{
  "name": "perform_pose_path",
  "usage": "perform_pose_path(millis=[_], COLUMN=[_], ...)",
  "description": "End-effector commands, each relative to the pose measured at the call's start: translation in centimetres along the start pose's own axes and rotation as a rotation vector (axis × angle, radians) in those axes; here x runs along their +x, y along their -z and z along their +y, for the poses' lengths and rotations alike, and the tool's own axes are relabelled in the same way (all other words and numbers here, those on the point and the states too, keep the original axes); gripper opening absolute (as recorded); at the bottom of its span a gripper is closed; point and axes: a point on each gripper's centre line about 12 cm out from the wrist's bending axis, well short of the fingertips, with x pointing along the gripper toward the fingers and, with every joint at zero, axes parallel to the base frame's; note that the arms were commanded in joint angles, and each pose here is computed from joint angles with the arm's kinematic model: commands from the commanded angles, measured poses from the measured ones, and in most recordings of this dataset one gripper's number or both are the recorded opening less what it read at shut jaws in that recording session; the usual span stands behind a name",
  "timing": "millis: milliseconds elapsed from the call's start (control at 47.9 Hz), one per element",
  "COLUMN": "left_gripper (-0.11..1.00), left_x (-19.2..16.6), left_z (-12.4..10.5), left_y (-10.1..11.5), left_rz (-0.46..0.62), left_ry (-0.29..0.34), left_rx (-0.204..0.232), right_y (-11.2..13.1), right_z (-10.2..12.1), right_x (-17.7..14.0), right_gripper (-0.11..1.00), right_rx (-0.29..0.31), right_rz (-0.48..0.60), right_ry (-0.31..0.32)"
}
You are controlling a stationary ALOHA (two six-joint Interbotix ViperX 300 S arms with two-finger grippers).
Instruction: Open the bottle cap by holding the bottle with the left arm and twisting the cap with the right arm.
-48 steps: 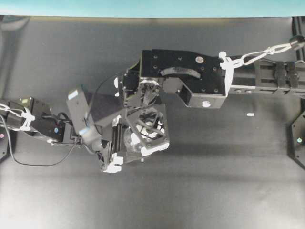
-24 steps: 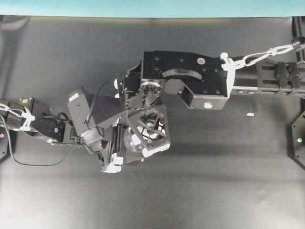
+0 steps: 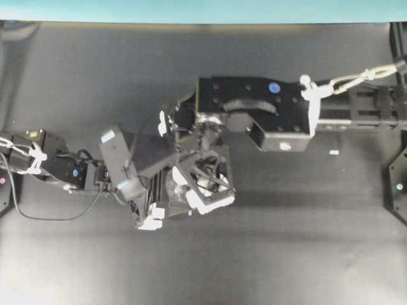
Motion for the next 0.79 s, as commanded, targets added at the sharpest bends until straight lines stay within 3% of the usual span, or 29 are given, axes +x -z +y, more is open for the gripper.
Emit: perform_pose_path(millis=[0,125,229,334,396,501,584,772], left_gripper=[0.81,0.81,0.81,0.81,0.81,0.81,0.81,0.81], left_x=[0.2,0.2,0.2,0.2,0.2,0.2,0.2,0.2], left_z=[0.0,0.0,0.0,0.0,-0.1,-0.2,-0.3,-0.3], left_y=[-0.5,-0.4,-0.4,-0.4,-0.4,-0.4,-0.4,-0.3], left_rz=[-0.017,-0.012,-0.008,-0.005,-0.004,-0.004,-0.004,-0.003], left_ry=[0.001,0.001,0.001,0.0,0.003,0.006,0.008,0.008], left_rx=[0.001,-0.002,-0.002,-0.006,-0.006,-0.007,-0.006,-0.006], right_y=[0.2,0.5,0.6,0.1,-0.2,-0.3,-0.5,-1.3], right_z=[0.4,0.7,0.9,0.9,0.7,0.3,0.4,0.4], right_x=[-1.9,-3.9,-5.7,-7.2,-7.8,-7.8,-7.6,-6.1], right_gripper=[0.81,0.8,0.8,0.8,0.8,0.8,0.8,0.8], right_rx=[0.009,0.069,0.195,0.404,0.602,0.845,0.965,1.13], right_rz=[-0.035,-0.068,-0.105,-0.143,-0.149,-0.115,-0.091,-0.084], right_ry=[0.031,0.05,0.059,0.055,0.041,0.027,0.019,0.01])
